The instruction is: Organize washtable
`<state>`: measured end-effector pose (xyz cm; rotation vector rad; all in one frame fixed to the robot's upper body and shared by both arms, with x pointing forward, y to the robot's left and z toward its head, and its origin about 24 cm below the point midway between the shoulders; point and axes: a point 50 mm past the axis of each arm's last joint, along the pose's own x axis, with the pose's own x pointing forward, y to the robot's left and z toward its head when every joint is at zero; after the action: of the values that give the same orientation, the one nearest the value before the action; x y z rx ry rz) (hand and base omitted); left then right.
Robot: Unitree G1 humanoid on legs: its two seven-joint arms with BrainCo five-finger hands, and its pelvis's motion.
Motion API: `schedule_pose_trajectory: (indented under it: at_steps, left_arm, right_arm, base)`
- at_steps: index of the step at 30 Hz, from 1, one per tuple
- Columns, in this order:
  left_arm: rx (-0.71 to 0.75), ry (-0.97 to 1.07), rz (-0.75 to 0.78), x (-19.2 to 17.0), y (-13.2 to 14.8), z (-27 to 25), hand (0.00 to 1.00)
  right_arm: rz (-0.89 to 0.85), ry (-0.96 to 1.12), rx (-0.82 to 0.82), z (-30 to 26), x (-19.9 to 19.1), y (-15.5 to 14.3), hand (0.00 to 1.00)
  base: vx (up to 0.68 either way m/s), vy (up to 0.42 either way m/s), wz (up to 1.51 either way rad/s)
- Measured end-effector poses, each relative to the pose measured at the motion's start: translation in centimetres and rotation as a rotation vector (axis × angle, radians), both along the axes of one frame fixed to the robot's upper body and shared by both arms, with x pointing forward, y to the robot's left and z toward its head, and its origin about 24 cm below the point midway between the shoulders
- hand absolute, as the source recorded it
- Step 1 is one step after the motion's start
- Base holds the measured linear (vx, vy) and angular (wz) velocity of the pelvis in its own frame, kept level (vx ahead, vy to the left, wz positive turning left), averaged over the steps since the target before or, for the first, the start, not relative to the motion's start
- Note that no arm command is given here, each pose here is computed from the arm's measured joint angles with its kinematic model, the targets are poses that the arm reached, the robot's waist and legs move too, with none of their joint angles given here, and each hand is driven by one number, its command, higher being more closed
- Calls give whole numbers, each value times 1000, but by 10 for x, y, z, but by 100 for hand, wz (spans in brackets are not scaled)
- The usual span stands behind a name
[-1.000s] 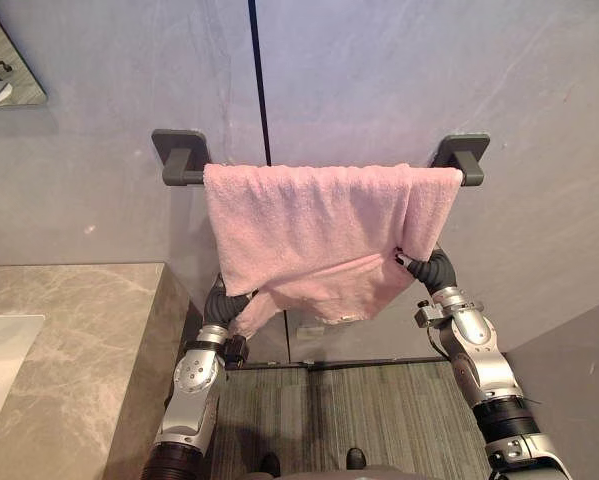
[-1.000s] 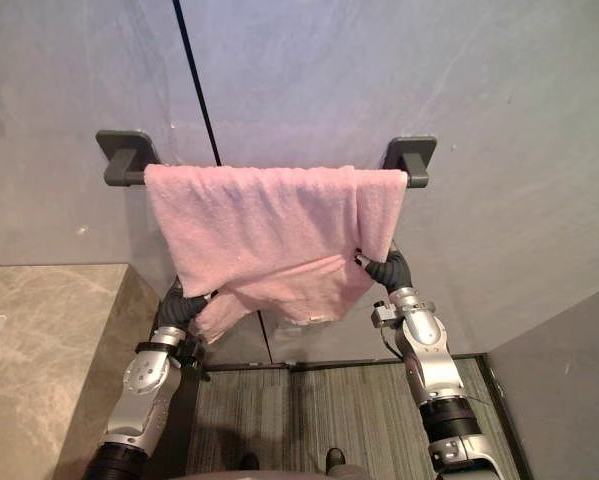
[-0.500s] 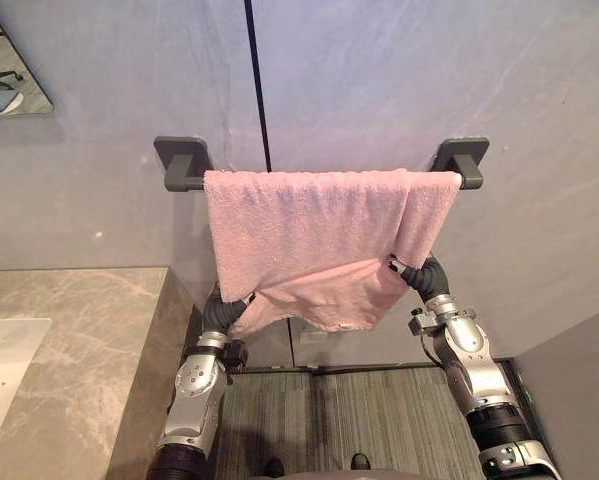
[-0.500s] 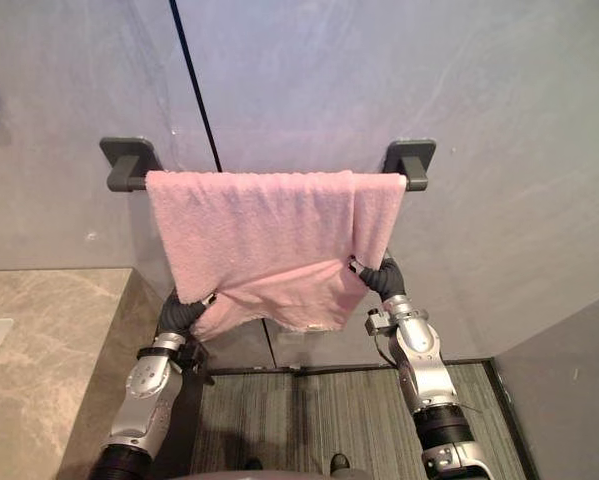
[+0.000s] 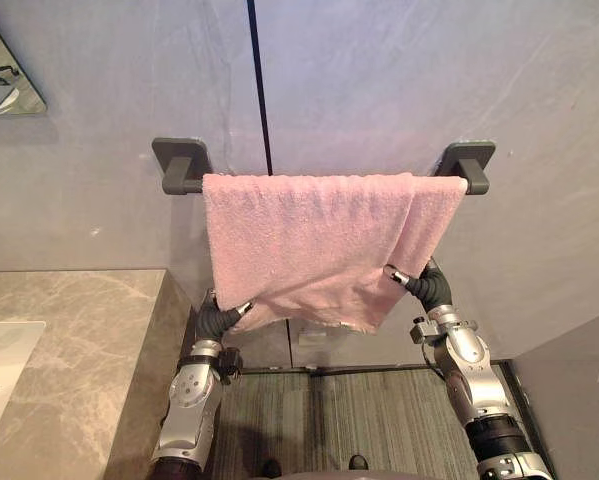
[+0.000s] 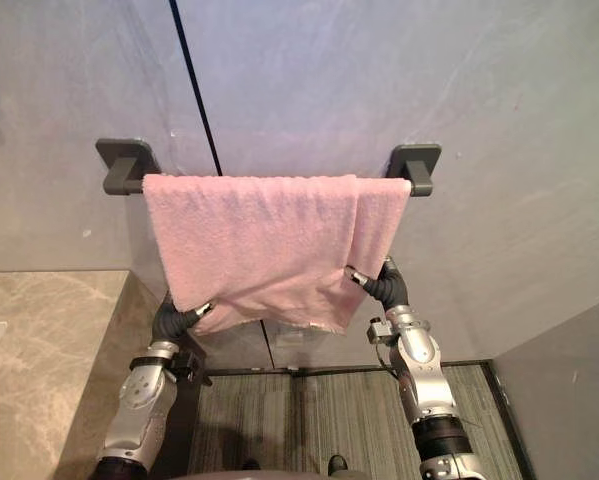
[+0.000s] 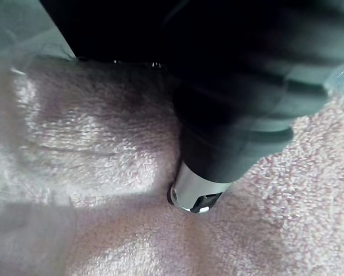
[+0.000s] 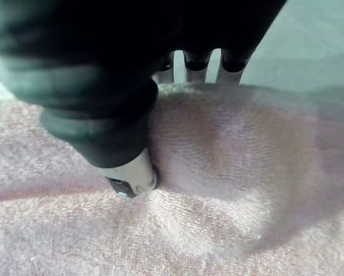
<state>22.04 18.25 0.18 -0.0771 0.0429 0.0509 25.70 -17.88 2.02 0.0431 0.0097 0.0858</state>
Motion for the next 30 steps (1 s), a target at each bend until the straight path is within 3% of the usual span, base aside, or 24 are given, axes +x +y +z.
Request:
schedule_pose_trajectory:
  at_steps: [4,14,25,30]
  left_arm:
    - [7,68,6,-13,0,-12,0]
    - [23,89,36,-15,3,-15,0]
    - [34,19,236,-23,37,3,0]
    - [18,-264,334,-24,50,64,0]
  right_arm:
    - [-14,107,4,-23,-20,1,0]
    - [-77,144,8,-32,-30,-1,0]
    - [-405,178,-16,-38,-48,-59,0]
    - [-584,-70,-22,18,-49,-92,0]
  base:
    - [-46,-15,-1]
    - [-6,-3,0]
    - [0,0,1]
    - [-14,-4,0]
